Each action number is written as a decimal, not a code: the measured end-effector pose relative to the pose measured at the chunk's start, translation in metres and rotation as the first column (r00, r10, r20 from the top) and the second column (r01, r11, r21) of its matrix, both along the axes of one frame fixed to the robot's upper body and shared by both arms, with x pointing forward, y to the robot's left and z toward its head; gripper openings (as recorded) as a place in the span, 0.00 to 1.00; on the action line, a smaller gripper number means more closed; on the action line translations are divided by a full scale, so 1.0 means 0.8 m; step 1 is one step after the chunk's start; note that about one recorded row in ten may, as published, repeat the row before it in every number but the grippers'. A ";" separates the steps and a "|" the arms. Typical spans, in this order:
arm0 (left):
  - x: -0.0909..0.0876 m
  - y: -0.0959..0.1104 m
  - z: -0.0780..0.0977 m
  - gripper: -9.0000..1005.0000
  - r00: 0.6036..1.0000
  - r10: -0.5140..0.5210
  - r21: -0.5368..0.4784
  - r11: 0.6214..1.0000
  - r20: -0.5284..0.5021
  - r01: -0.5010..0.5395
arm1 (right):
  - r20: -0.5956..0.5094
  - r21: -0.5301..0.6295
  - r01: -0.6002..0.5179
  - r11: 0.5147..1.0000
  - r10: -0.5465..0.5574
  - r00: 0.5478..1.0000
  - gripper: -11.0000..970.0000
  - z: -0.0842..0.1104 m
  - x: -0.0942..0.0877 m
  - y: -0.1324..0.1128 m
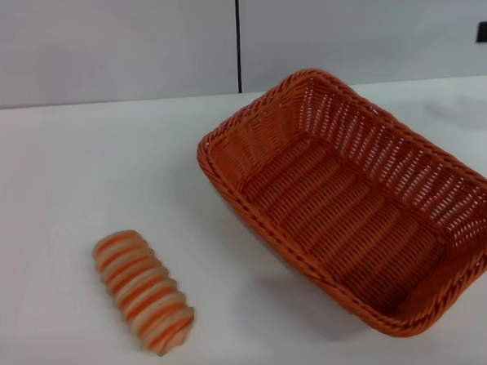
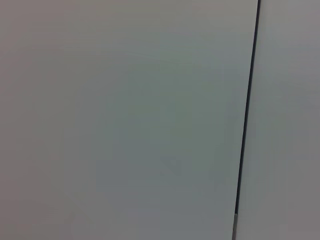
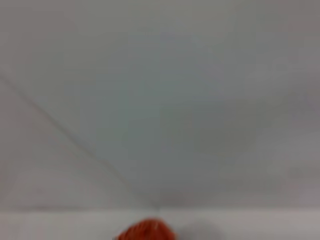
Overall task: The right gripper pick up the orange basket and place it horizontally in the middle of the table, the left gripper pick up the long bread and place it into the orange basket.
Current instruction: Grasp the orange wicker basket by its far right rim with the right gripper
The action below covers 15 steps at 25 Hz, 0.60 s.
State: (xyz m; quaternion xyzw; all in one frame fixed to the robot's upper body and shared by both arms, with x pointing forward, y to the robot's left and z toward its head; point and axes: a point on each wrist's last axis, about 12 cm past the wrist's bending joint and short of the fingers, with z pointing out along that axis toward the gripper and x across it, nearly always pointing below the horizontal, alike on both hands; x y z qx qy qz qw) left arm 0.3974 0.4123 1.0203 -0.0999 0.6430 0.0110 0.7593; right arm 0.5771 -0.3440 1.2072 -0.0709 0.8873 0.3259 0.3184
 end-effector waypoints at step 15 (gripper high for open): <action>-0.002 0.007 0.002 0.83 1.000 0.007 0.020 1.000 -0.004 -0.007 | -0.266 -0.086 -0.183 0.979 0.155 0.951 0.78 -0.048 0.055 0.069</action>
